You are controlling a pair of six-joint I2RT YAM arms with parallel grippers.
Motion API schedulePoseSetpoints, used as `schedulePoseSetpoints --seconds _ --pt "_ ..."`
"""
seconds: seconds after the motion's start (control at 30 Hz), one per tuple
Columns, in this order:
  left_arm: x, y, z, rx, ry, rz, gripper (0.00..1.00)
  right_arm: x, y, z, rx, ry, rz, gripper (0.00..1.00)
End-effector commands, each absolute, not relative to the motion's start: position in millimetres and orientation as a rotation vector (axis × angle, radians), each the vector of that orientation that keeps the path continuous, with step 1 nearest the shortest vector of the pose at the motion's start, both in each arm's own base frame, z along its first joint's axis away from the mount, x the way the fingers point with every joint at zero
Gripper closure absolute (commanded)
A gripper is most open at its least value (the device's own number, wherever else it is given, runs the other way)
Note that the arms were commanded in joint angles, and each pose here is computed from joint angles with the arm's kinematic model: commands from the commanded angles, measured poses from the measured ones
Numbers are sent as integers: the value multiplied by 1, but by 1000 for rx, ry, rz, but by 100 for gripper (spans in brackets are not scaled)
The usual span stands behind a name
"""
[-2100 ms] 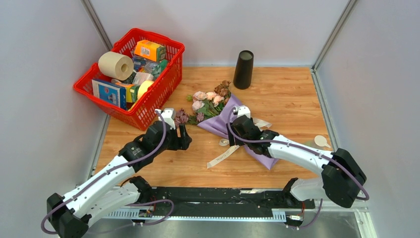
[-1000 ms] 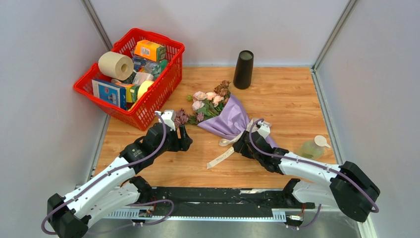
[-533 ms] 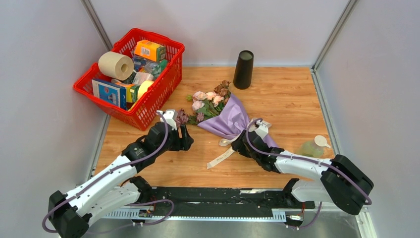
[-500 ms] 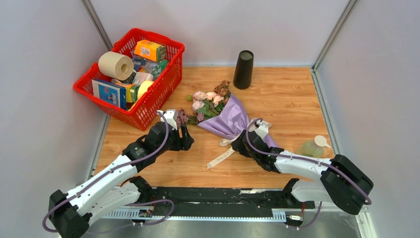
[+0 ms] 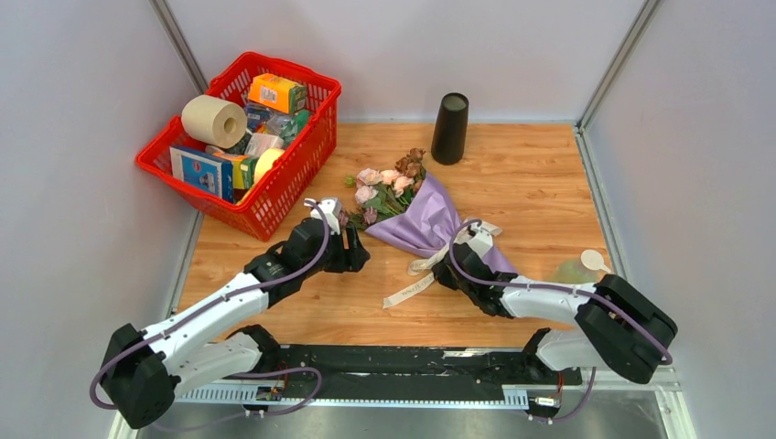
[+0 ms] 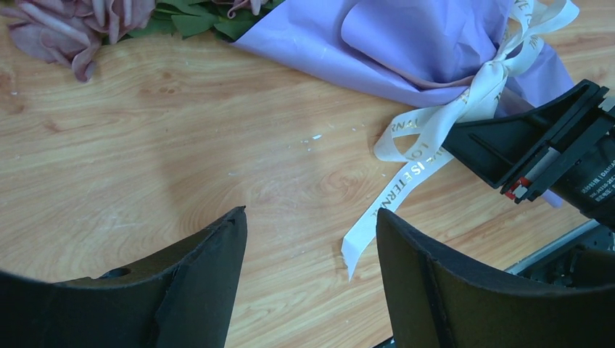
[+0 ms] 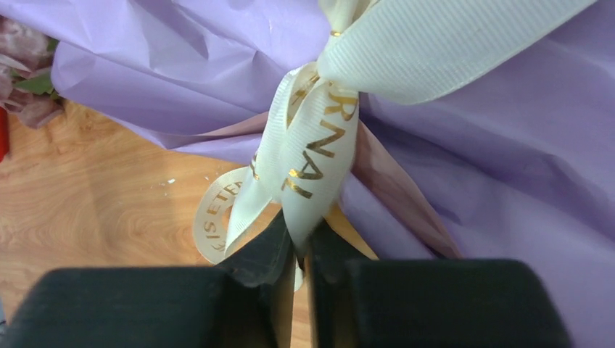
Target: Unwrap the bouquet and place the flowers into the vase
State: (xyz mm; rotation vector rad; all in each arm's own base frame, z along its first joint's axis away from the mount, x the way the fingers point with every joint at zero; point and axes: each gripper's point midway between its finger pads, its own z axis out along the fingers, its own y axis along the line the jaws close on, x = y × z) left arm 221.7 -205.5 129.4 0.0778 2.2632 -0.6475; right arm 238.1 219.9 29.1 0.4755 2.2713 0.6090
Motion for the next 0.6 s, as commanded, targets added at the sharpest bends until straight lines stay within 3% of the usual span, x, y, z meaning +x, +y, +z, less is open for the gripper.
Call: schedulePoseSetpoints --seconds 0.0,0.17,0.57 --pt "236 -224 150 72 2170 -731 26 249 230 53 437 2190 670 98" --pt "246 -229 140 51 2137 -737 19 246 224 83 412 2113 715 100" --pt "267 -262 128 -74 2072 -913 18 236 232 119 330 2056 847 100"
